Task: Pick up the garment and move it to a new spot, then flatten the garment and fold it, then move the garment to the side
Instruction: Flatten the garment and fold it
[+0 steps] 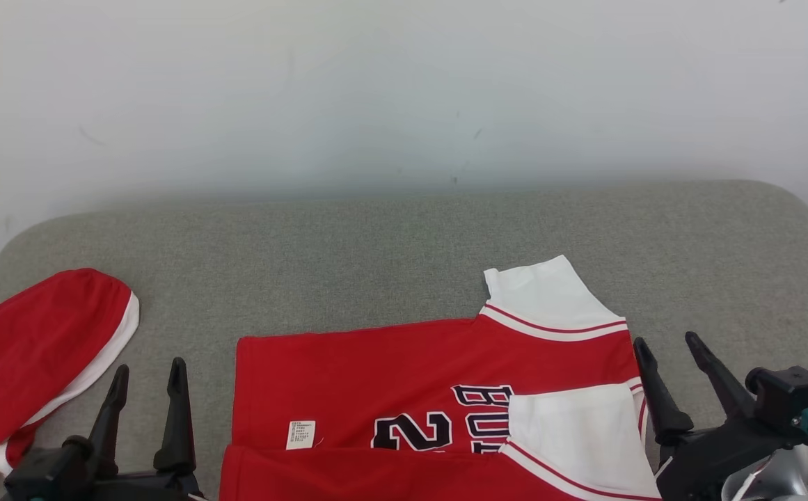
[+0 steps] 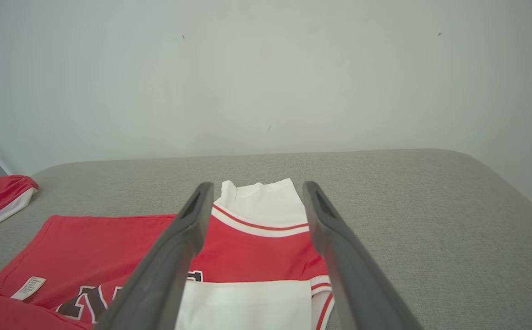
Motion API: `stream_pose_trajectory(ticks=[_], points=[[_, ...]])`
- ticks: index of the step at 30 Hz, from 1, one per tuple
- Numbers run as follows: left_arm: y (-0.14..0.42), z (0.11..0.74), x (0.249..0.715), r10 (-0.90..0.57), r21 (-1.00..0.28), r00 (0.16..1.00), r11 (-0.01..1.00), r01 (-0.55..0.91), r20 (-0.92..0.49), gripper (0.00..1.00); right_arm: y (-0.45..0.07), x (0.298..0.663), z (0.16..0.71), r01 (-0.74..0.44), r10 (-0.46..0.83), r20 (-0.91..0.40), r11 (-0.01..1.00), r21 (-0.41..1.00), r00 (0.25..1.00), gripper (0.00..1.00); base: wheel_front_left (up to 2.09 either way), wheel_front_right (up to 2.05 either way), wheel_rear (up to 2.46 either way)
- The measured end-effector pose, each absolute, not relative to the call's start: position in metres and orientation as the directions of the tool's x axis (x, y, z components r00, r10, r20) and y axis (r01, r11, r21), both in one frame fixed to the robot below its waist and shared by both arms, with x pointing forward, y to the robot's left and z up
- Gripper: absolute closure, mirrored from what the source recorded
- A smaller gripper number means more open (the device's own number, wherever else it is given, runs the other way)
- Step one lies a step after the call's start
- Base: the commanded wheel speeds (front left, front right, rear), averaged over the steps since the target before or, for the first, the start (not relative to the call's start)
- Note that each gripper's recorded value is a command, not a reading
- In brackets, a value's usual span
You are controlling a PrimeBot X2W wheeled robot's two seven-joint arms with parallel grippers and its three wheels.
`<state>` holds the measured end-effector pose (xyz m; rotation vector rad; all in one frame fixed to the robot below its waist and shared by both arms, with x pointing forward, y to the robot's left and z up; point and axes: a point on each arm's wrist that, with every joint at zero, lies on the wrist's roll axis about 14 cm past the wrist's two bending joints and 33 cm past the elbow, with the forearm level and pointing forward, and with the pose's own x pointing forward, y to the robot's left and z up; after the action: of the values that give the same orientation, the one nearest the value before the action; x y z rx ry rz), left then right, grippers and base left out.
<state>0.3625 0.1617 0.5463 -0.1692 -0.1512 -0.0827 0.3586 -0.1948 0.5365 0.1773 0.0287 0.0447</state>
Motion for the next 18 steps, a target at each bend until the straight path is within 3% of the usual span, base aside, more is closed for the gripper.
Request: stream_pose_trajectory(ticks=[18], points=[[0.149, 0.516, 0.354, -0.115, -0.132, 0.992, 0.984, 0.121, 0.053, 0.00, -0.212, 0.344, 0.519, 0.031, -0.027, -0.022, 0.981, 0.191, 0.999, 0.00, 0.00, 0.00, 0.00]])
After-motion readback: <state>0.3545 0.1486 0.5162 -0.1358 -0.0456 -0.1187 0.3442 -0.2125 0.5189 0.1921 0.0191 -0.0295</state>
